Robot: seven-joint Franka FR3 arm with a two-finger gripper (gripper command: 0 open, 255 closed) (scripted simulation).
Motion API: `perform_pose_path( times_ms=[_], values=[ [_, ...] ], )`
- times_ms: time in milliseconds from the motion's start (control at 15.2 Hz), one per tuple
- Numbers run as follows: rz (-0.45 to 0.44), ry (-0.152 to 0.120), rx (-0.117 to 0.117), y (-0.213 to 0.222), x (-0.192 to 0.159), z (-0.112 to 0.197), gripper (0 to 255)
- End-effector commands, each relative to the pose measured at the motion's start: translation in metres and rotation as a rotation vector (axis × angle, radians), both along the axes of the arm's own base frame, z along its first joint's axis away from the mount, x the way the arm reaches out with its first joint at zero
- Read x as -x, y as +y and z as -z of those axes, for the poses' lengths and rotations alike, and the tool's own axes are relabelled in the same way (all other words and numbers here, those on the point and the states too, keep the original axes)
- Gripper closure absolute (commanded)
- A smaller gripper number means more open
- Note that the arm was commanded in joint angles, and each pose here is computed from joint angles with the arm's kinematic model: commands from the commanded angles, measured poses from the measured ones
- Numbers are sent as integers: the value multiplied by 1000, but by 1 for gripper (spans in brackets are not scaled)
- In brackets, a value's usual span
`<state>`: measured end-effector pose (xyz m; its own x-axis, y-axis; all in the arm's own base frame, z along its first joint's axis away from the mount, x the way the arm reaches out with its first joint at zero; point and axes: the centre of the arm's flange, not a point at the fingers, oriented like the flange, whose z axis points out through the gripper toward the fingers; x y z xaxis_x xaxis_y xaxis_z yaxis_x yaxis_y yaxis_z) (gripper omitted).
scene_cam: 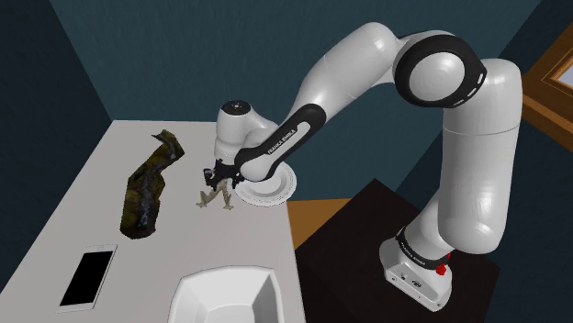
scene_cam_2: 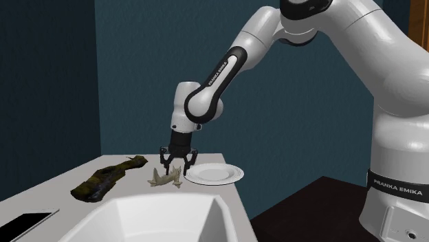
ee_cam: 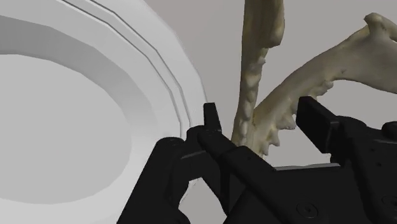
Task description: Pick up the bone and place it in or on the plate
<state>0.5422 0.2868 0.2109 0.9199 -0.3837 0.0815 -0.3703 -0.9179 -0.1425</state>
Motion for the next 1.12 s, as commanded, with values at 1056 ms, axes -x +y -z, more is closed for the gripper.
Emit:
perform_pose_path(
  times_ms=[1056],
  values=[
    [0, 2, 1, 0, 0, -41, 255]
  ],
)
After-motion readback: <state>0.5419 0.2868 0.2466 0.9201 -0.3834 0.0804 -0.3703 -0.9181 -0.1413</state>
